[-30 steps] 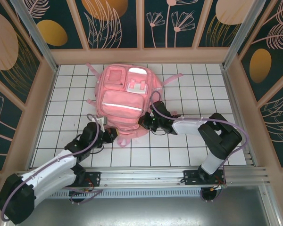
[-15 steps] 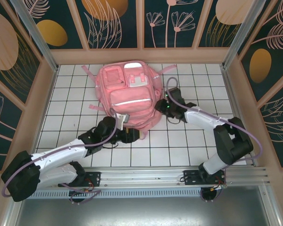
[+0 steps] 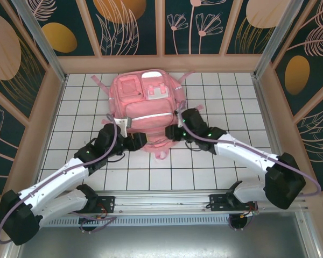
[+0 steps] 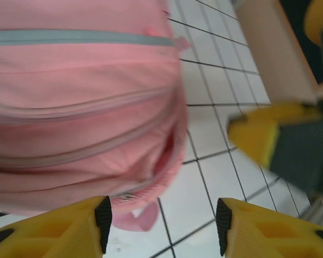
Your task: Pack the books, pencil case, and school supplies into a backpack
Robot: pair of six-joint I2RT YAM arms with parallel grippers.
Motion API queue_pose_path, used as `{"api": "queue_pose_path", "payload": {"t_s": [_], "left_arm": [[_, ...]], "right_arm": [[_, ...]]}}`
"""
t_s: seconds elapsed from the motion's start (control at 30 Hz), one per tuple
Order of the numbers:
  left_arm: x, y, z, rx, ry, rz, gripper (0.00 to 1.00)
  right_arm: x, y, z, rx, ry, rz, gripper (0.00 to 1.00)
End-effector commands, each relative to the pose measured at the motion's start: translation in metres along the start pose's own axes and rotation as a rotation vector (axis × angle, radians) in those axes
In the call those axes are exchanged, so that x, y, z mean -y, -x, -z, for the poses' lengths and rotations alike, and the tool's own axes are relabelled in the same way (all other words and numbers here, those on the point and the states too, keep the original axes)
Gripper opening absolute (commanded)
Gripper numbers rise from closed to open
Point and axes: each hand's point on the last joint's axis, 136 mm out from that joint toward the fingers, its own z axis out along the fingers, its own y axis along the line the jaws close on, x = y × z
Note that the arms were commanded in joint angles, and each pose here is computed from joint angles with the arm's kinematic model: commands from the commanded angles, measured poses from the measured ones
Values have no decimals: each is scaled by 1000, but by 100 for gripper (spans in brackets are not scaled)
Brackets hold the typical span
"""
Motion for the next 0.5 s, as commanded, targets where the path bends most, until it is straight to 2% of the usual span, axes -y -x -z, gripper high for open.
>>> {"api": "queue_pose_path", "payload": {"t_s": [0.0,0.2,0.3,0.47], "left_arm": [[-39,-7,1,1,144,115,58],[-61,-5,1,13,185,249,59],[-67,-6,2,8,180,290,59],[-70,-10,4,10,167,308,58]], "right_arm": [[-18,-28,-15,-78,32,90,21],[-37,-55,-38,-136,53,145,16],[-33,-63,-53,-164,19,161,16],[-24,-57,-70,-151,-48,178,18]]}}
